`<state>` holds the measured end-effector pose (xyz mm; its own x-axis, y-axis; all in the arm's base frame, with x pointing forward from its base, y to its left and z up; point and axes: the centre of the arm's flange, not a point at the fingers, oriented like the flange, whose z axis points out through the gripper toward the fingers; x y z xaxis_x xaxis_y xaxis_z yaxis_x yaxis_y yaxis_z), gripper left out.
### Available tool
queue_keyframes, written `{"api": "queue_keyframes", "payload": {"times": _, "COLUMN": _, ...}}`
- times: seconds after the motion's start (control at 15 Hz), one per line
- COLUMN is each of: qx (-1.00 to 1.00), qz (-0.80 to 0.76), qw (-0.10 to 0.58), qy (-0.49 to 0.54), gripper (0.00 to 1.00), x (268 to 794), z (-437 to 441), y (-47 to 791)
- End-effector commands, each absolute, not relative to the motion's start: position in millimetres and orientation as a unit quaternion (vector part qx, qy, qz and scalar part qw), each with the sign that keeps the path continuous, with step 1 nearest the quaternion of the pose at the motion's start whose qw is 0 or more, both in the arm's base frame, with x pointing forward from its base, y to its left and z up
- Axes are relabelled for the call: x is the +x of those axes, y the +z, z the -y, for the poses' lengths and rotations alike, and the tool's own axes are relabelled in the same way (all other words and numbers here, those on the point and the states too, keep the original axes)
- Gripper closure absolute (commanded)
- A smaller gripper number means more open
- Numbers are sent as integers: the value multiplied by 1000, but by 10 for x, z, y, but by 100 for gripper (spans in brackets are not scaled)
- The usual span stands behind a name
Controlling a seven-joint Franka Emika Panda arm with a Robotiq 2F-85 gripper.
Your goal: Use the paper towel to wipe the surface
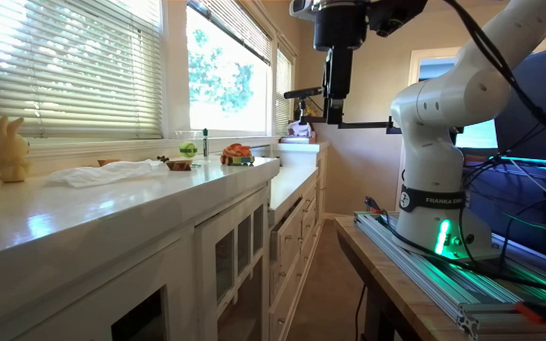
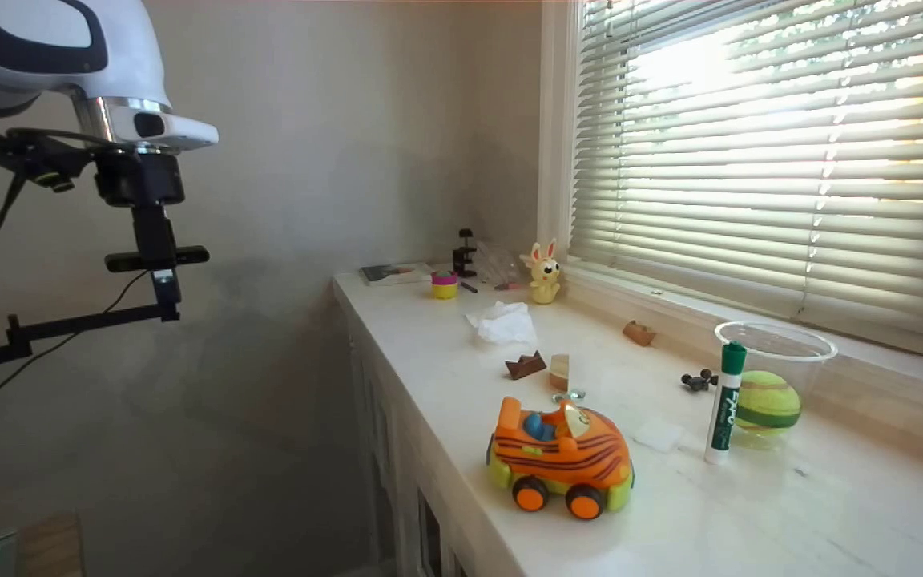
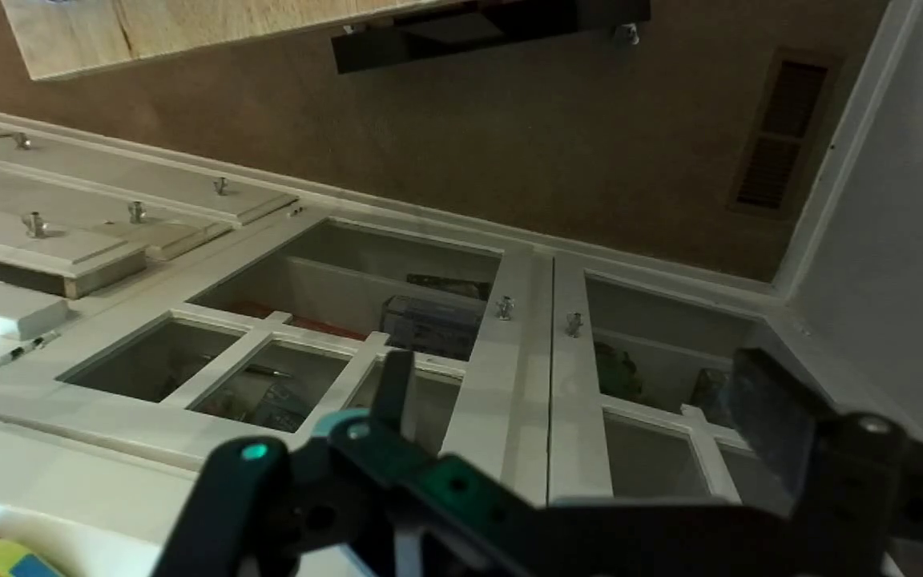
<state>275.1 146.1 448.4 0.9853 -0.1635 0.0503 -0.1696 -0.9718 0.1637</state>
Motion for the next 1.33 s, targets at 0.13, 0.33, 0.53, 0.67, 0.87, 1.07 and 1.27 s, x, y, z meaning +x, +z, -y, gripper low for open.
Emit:
{"api": "queue_keyframes", "payload": {"times": 0.13, "qx": 983, "qz": 176, "qw": 59, "qy": 7, "gripper": 0, "x": 2893, "z": -1230, "y": 4529}}
{"api": "queue_keyframes", "payload": {"times": 0.33, "qx": 967, "qz": 252, "qw": 47, "qy": 14, "gripper": 0, "x": 3011, "z": -887, "y": 4586}}
{"api": "queue_keyframes", "payload": {"times": 0.53, "qx": 949, "qz": 313, "qw": 28, "qy": 5, "gripper": 0, "x": 3106, "z": -556, "y": 4619}}
{"api": "queue_keyframes", "payload": {"times": 0.67, "qx": 943, "qz": 333, "qw": 21, "qy": 0, "gripper": 0, "x": 3127, "z": -436, "y": 4602}}
{"api": "queue_keyframes", "payload": {"times": 0.87, "qx": 936, "qz": 350, "qw": 13, "qy": -11, "gripper": 0, "x": 3139, "z": -395, "y": 4540}}
{"api": "queue_keyframes", "payload": {"times": 1.07, "qx": 934, "qz": 358, "qw": 8, "qy": -20, "gripper": 0, "x": 3137, "z": -471, "y": 4457}}
{"api": "queue_keyframes", "payload": {"times": 1.27, "qx": 935, "qz": 352, "qw": 29, "qy": -18, "gripper": 0, "x": 3104, "z": -421, "y": 4457}}
